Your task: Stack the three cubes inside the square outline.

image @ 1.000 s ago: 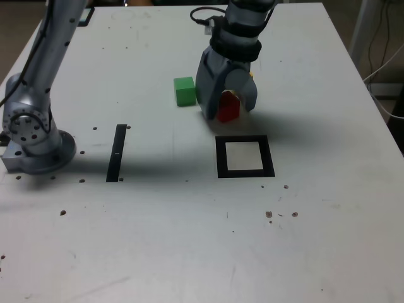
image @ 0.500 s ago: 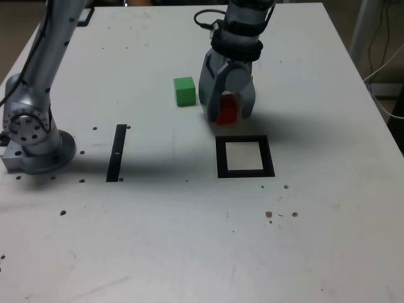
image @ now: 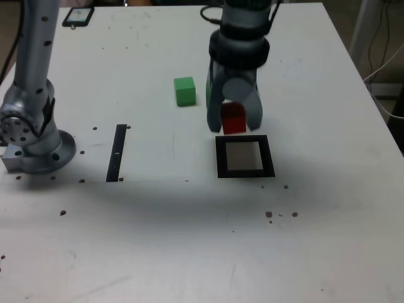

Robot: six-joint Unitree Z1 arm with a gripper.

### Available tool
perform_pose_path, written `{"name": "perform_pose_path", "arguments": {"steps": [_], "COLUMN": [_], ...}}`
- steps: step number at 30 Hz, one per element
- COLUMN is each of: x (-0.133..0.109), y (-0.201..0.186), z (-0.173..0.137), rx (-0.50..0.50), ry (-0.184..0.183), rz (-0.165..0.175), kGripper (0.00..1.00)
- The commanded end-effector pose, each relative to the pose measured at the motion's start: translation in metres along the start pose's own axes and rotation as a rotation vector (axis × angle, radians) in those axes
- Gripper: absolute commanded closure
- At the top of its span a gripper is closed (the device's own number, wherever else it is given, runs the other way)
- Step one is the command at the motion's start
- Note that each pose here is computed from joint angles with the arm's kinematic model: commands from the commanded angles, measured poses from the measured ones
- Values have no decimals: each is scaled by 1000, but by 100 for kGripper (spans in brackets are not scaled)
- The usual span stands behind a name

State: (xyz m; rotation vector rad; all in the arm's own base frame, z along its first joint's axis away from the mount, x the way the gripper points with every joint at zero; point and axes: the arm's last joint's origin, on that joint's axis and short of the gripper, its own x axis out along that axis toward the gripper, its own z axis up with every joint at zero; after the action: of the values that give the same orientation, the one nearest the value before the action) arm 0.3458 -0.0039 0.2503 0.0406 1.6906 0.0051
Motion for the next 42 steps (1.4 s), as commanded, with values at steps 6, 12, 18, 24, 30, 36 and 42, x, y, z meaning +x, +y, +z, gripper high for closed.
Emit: {"name": "perform_pose_path", "arguments": {"steps": [6,12,18,24,30,36,42], "x": [17,26,26,29,33,34,30], "y": [-28,-28,-29,-29,-27,-25,-21], "z": [7,19,27,27,25,29,22], "rx": [32,44,57,60,59,87,90], "ry": [23,39,35,54,69,43,32], "rz": [12,32,23,14,2,-12,-14], "kGripper": [74,74,74,67,48,17,1]}}
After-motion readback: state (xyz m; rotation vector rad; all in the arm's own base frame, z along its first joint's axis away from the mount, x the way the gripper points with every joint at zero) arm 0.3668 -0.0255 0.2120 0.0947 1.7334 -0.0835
